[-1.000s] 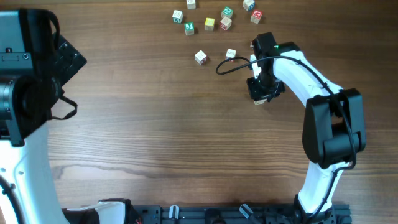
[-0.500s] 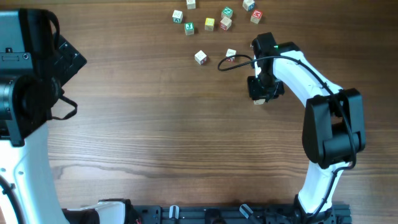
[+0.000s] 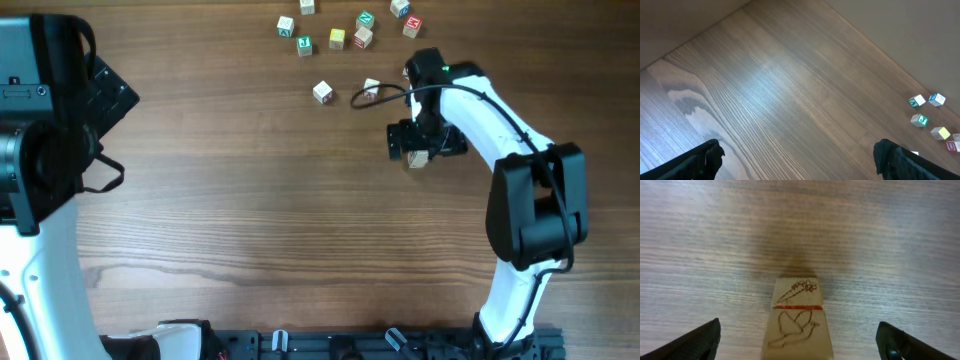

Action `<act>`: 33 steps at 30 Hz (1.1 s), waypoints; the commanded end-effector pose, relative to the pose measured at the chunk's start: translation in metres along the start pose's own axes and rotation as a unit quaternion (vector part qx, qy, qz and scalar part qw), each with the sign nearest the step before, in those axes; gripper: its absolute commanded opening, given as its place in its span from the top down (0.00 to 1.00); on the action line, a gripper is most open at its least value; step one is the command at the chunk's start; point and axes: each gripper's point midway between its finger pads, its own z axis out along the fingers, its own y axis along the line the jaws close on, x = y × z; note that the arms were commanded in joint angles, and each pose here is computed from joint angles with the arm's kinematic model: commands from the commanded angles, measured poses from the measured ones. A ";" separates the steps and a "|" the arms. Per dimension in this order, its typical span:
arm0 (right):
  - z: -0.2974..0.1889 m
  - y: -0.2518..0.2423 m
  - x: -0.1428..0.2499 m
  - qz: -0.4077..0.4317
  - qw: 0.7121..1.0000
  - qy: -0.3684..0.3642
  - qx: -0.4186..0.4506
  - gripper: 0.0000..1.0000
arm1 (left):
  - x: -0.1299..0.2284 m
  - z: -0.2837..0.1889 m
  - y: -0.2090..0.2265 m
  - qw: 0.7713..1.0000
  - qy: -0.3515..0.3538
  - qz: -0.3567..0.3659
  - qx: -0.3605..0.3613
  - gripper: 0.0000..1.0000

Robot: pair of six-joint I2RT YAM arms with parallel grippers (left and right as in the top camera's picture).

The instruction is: Form a tower

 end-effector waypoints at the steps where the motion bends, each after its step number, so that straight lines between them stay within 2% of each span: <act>1: -0.033 0.003 -0.022 0.011 0.999 -0.033 -0.004 0.00 | 0.001 0.003 0.000 1.000 0.005 -0.001 -0.004 0.00; 5: -0.107 0.014 -0.041 0.013 0.992 -0.118 -0.044 0.00 | 0.001 0.003 0.000 1.000 0.005 -0.001 -0.004 0.00; 9: -0.189 0.011 -0.031 0.012 0.975 -0.213 -0.059 0.00 | 0.002 0.003 0.002 1.000 0.008 0.001 -0.007 0.00; 14: -0.283 -0.012 0.023 0.041 0.943 -0.326 -0.051 0.00 | 0.003 0.003 0.002 1.000 0.008 0.001 -0.007 0.00; 19: -0.353 -0.028 0.100 0.052 0.904 -0.421 -0.062 0.00 | 0.003 0.003 0.002 1.000 0.008 0.001 -0.007 0.00; 24: -0.376 -0.033 0.129 0.052 0.882 -0.462 -0.071 0.00 | 0.002 0.003 0.002 1.000 0.008 0.001 -0.007 0.00; 29: -0.354 -0.039 0.127 -0.010 0.900 -0.436 -0.016 0.00 | 0.003 0.003 0.002 1.000 0.008 0.001 -0.007 0.00; 31: -0.356 -0.036 0.111 -0.021 0.877 -0.480 -0.015 0.00 | 0.002 0.003 0.002 1.000 0.008 0.001 -0.007 0.00; 33: -0.355 -0.033 0.106 -0.019 0.830 -0.557 -0.031 0.00 | 0.003 0.003 0.002 1.000 0.008 0.001 -0.007 0.00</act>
